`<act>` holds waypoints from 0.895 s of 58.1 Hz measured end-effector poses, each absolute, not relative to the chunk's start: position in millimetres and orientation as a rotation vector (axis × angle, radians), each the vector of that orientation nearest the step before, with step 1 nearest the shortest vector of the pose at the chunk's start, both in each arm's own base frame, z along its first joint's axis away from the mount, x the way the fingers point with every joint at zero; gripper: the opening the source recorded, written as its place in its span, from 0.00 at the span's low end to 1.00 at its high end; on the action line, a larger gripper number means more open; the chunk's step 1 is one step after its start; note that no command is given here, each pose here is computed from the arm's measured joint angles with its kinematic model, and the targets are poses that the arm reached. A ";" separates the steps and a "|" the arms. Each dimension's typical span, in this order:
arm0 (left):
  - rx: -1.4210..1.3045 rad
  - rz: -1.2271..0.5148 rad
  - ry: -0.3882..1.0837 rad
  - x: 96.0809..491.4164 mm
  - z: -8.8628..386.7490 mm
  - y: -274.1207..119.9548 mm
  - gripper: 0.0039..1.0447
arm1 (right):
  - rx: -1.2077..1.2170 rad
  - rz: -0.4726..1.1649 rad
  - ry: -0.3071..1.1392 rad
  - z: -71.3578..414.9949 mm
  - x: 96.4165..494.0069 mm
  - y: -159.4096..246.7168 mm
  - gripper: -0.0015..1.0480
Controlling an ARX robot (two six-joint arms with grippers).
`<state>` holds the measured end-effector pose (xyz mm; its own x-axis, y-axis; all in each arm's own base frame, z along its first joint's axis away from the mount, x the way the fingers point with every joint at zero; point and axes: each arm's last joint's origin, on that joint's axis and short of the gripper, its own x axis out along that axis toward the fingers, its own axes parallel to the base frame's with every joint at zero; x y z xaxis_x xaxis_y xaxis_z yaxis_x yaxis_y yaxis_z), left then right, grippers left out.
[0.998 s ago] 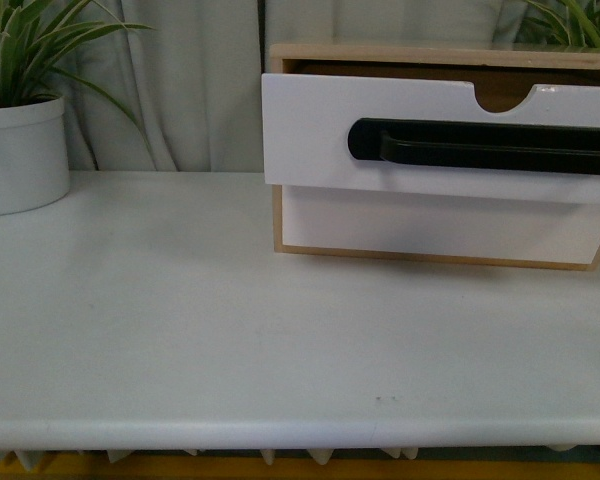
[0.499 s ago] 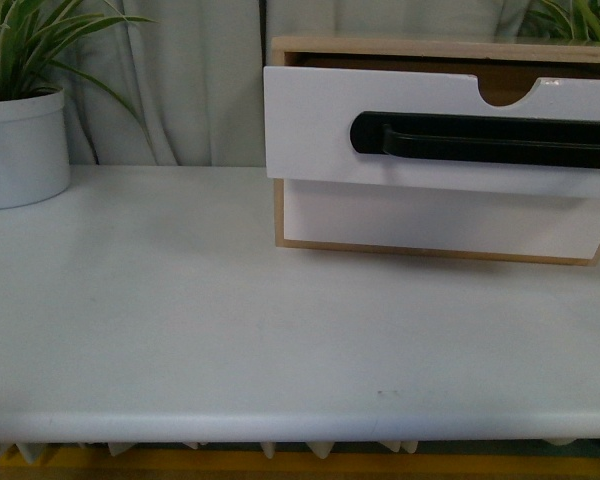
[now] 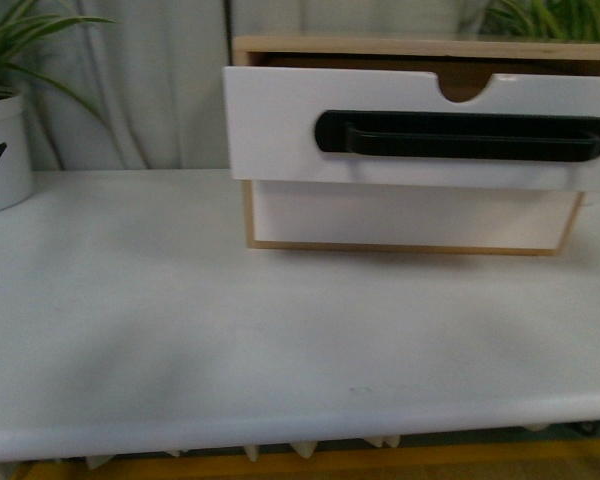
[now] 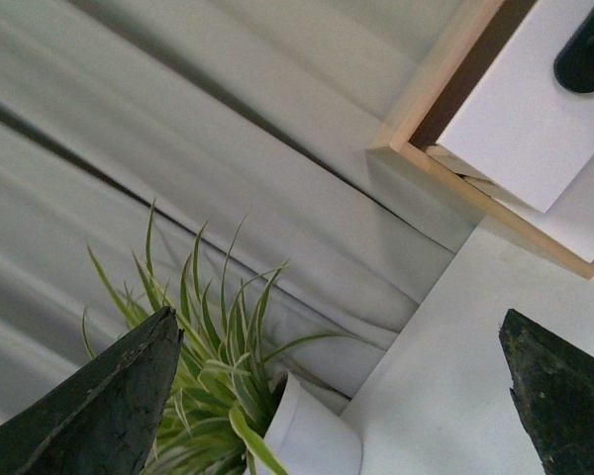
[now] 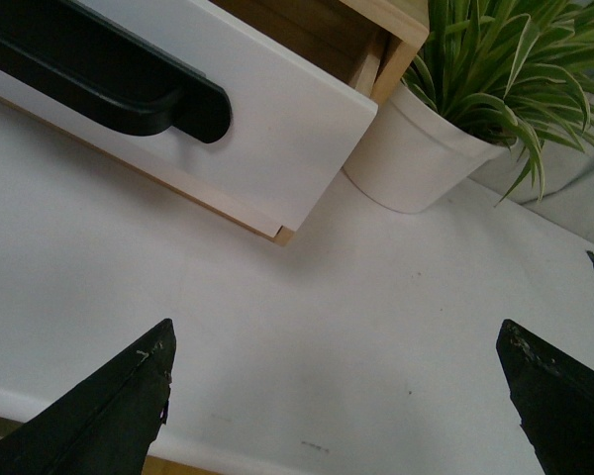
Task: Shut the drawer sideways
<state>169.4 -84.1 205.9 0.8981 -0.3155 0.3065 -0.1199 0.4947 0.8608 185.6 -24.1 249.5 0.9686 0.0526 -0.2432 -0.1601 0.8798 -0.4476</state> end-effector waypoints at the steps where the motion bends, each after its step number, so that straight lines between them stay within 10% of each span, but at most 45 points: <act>1: 1.087 -0.151 -0.475 173.4 206.1 -88.0 0.94 | -0.491 0.116 0.230 251.5 188.0 -24.4 0.91; 52: 1.455 -0.310 -0.244 289.8 231.1 -95.1 0.94 | -0.418 0.169 0.304 318.7 259.4 -47.5 0.91</act>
